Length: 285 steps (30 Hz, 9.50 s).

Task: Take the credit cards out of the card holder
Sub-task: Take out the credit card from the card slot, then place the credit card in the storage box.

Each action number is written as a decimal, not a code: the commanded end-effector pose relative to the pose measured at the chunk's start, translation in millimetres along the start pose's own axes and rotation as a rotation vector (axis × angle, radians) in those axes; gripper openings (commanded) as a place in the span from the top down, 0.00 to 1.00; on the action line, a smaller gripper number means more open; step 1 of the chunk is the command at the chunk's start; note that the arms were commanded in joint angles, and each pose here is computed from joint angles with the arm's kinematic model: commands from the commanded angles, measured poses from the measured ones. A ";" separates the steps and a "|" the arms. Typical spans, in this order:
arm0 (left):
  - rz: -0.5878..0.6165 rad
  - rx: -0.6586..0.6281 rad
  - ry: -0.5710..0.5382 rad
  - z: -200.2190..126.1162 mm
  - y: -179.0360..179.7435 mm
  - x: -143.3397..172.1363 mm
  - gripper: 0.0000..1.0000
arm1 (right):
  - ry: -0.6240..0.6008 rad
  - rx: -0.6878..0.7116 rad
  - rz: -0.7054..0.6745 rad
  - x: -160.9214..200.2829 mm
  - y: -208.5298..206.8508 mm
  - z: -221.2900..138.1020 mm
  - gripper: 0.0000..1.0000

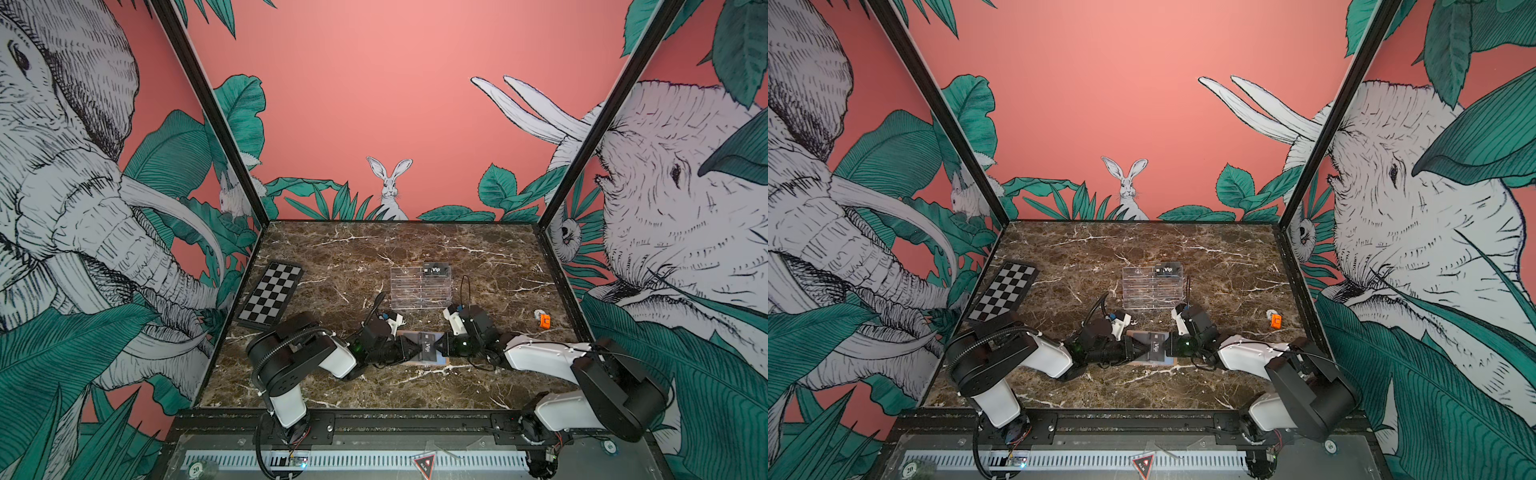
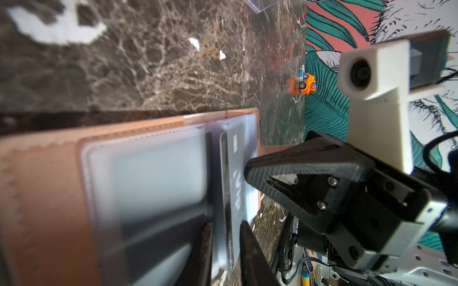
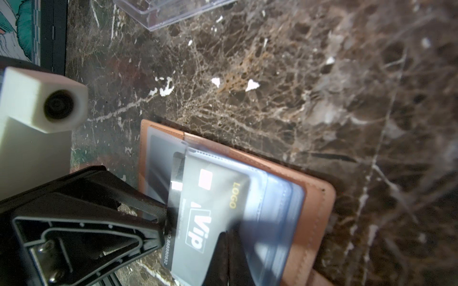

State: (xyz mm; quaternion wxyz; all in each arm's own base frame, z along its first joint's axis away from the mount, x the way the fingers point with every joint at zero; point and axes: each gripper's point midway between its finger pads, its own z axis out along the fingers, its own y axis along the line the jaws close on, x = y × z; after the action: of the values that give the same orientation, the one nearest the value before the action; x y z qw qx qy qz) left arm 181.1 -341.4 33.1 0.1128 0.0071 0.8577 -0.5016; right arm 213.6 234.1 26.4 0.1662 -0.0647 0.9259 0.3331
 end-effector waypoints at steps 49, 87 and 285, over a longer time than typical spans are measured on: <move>0.025 -0.040 0.005 -16.1 5.6 2.0 1.00 | 0.013 0.061 -0.025 1.4 -6.1 -0.7 0.99; 0.176 -0.097 -0.090 -76.6 -34.4 -41.4 1.00 | -0.190 0.031 -0.151 -71.2 44.3 -73.9 0.22; 0.592 -0.166 -0.296 -117.5 -51.2 -75.5 0.04 | 0.146 0.068 -1.570 -273.9 36.4 -36.5 0.70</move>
State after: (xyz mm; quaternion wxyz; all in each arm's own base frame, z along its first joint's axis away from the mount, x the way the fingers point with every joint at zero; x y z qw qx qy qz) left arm 226.2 -255.4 145.0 0.3765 0.1766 0.8360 -0.3581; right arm 442.5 237.3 148.5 0.2586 -0.7246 0.6292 0.1102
